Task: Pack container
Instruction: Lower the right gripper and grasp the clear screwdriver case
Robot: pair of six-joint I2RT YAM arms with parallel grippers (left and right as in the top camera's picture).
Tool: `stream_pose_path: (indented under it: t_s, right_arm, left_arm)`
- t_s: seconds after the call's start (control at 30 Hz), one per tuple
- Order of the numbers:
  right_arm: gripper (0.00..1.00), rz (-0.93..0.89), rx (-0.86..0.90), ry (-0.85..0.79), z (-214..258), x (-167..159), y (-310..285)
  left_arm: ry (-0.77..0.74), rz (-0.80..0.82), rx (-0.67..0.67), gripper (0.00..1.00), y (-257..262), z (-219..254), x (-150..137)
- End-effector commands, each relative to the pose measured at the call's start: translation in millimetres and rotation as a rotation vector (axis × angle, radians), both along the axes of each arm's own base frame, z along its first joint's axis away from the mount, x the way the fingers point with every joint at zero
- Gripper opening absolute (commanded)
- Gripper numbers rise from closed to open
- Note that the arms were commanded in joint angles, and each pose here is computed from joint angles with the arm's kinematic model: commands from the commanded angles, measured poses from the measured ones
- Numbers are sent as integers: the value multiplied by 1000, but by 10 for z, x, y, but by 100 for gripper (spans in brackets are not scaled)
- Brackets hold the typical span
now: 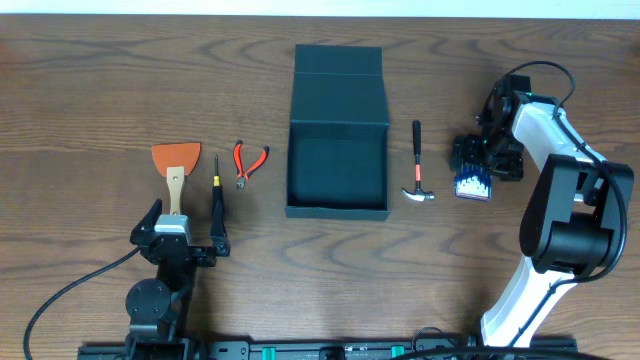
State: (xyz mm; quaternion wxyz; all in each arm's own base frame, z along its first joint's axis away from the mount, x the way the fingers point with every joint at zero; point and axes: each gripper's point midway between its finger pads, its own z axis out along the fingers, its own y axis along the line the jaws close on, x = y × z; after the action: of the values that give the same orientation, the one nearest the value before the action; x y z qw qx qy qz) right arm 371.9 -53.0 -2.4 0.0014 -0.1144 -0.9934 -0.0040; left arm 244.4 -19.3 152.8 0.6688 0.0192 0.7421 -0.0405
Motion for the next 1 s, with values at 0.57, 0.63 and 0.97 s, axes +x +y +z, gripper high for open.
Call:
stream_pose_path:
  t_s: [0.57,0.63,0.97]
  right_arm:
    - [63,59,72,-2,-24,5,196]
    - [62,60,72,-2,-24,5,199]
    - [56,60,73,1,-24,-3,200]
  left_arm:
    - [45,-23,17,98,-38,-147,-13]
    - [45,-23,17,98,-38,-147,-13]
    - [45,-23,17,99,-38,-147,-13]
